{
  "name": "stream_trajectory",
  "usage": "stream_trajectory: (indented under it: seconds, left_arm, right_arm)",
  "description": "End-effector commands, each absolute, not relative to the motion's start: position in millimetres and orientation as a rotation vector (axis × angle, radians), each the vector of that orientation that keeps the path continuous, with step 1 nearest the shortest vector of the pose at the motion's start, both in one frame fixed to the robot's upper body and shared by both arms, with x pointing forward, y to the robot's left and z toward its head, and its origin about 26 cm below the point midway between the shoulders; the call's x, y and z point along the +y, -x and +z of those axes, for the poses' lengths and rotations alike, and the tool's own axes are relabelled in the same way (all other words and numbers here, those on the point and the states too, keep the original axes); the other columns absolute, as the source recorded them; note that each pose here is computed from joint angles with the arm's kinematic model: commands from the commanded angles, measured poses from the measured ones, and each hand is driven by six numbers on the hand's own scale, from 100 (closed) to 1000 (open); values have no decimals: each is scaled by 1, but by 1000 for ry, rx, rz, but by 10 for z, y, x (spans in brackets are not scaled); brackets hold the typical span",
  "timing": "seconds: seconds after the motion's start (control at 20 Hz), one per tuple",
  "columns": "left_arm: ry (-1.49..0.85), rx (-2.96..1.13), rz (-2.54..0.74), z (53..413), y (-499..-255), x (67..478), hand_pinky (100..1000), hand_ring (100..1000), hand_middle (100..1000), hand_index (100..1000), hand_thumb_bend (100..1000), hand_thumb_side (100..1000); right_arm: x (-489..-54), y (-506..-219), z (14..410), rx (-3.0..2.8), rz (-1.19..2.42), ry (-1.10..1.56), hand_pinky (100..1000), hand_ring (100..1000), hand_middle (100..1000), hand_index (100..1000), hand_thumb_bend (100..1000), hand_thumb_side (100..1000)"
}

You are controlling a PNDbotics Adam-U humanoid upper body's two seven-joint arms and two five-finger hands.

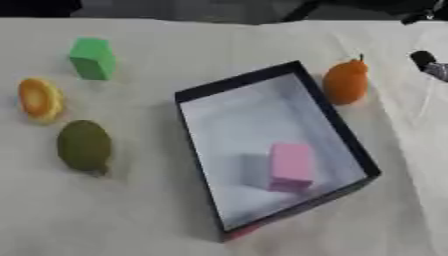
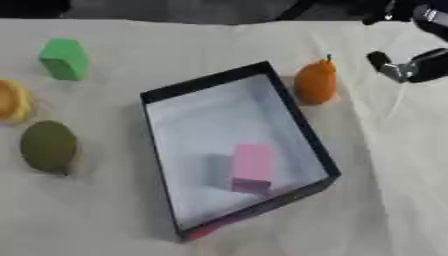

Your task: Pick up objects on the table and place them in the box.

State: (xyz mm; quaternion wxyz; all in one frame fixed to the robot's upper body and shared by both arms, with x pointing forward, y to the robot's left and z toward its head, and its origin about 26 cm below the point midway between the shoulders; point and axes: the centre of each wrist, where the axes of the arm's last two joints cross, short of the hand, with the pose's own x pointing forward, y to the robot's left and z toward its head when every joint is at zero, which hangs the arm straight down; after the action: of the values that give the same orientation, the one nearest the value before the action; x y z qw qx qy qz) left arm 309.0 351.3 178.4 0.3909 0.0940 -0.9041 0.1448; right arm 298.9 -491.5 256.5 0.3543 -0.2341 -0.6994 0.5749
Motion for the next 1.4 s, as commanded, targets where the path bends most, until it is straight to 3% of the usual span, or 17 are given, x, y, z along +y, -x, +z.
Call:
stream_trajectory:
  seconds: [0.05, 0.8, 1.25, 1.4]
  left_arm:
    - [-248, -2332, 332, 1903, -3083, 3539, 711, 825, 762, 853, 175, 732]
    - [-223, -2328, 322, 1899, -3101, 3504, 708, 826, 763, 853, 175, 734]
    - [-204, -2329, 318, 1903, -3114, 3477, 707, 826, 762, 853, 176, 736]
    - [-197, -2331, 319, 1912, -3119, 3466, 706, 826, 762, 853, 170, 736]
  right_arm:
    - [-4988, -3007, 2630, -1688, 1825, 584, 891, 963, 912, 978, 144, 155]
    - [-5094, -3181, 2435, -1583, 1852, 648, 889, 953, 904, 979, 233, 201]
    - [-5155, -3235, 2331, -1553, 1848, 655, 885, 951, 903, 984, 233, 195]
    - [-5177, -3256, 2268, -1524, 1849, 645, 884, 952, 903, 987, 186, 182]
